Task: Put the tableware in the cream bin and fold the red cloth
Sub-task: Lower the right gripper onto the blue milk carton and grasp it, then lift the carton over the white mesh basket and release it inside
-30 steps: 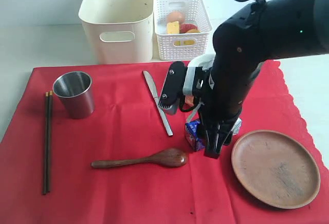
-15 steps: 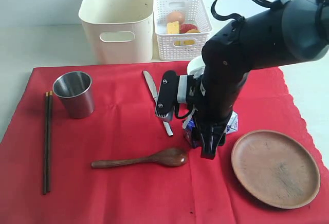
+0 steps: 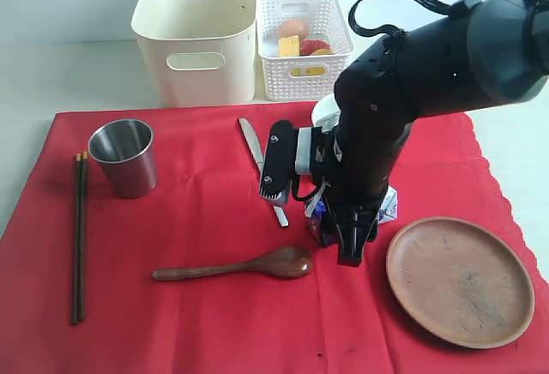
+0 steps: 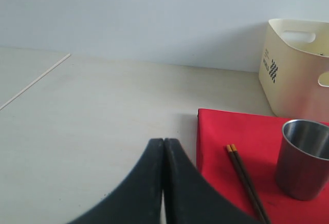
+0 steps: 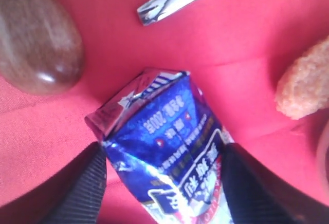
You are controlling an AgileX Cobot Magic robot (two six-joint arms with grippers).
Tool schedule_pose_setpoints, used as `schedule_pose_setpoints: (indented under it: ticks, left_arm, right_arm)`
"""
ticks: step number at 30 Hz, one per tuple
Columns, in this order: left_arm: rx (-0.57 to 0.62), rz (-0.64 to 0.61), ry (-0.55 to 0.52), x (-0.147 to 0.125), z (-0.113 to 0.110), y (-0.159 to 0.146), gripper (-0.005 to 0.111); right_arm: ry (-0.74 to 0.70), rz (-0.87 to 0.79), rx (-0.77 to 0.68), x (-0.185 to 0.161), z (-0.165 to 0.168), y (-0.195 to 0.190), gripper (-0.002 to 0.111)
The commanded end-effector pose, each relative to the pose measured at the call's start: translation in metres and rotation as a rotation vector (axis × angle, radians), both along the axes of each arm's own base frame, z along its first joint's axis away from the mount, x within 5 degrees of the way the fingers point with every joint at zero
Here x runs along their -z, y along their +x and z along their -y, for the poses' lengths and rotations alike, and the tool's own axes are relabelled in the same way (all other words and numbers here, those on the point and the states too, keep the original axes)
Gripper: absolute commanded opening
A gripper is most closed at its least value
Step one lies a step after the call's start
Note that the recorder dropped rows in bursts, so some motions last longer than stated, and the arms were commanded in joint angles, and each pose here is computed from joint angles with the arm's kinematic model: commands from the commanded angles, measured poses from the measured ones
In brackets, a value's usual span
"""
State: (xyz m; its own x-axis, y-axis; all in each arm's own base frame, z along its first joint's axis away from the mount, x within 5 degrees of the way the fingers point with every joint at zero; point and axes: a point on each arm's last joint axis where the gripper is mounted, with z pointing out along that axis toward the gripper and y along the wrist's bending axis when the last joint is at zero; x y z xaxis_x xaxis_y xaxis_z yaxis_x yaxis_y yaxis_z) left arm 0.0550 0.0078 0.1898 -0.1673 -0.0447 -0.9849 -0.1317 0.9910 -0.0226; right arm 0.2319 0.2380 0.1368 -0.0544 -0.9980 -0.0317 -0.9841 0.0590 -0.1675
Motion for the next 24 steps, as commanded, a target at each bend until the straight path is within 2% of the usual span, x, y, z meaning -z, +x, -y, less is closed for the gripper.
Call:
schedule_pose_setpoints:
  ticks: [1,7,24]
  left_arm:
    - [0.008,0.005,-0.007,0.0,0.001,0.0,0.001]
    - [0.008,0.005,-0.007,0.0,0.001,0.0,0.001]
    - [0.008,0.005,-0.007,0.0,0.001,0.0,0.001]
  right_arm:
    - [-0.018,-0.009,0.014,-0.005,0.006,-0.004,0.0]
    - [0.041,0.042,0.017,-0.03,0.008,-0.006,0.0]
    - [0.055,0.052,0.024,-0.036,0.008,-0.006,0.0]
